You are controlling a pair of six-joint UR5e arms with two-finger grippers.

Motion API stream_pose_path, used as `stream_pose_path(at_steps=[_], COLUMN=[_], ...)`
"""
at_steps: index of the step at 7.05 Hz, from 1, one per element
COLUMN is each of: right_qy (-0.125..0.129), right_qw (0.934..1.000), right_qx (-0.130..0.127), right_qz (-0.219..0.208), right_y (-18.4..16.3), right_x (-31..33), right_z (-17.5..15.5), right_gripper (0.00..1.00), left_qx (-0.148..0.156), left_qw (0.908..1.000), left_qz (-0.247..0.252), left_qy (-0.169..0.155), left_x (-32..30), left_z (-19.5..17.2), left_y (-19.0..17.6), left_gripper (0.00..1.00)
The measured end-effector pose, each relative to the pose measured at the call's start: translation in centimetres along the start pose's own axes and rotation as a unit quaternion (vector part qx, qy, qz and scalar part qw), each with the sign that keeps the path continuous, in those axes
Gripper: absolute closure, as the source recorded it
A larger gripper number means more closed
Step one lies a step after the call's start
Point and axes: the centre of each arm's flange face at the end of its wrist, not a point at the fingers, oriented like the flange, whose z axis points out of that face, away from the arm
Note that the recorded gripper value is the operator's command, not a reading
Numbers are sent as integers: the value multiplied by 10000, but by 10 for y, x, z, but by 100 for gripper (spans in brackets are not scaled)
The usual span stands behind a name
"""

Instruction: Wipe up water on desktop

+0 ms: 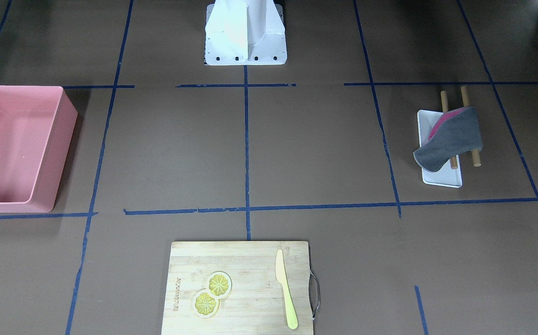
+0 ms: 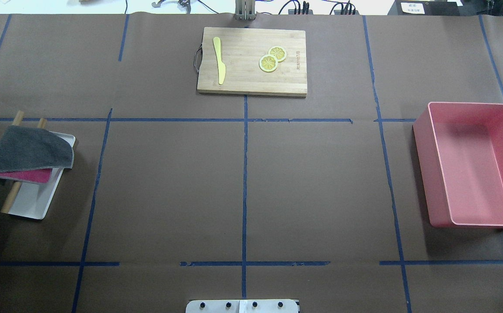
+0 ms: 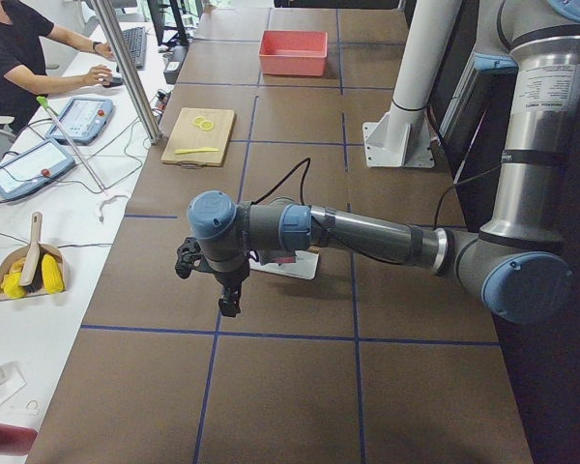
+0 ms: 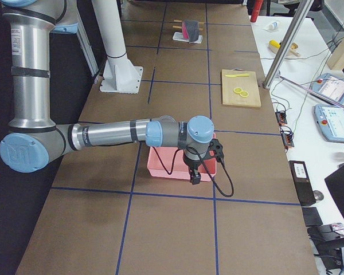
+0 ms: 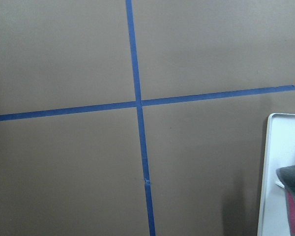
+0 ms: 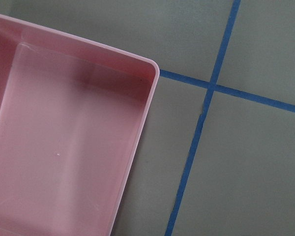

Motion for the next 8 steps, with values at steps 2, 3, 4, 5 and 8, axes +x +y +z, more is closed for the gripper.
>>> stream_pose_path(at_steps=[2,3,4,5,8], right_qy=[-29,-51,-68,-72,-66], right_qw=[10000,10000,9999,10000,9999], right_qx=[-5,-16,-12,24,62], right_qz=[45,72,77,39,-84], right_y=[0,1,1,0,-1], right_x=[0,1,2,2,0], right_z=[1,3,5,5,6], right_gripper=[0,0,0,0,0], left_qx=[-44,-80,-94,-84,-26], left_qw=[10000,9999,9999,9999,10000], left_qz=[-19,-51,-65,-55,11], left_qy=[-22,-38,-33,-14,-21], left_x=[4,3,2,3,8], left_z=[1,3,4,4,1], left_y=[7,12,15,16,20], left_gripper=[0,0,0,0,0])
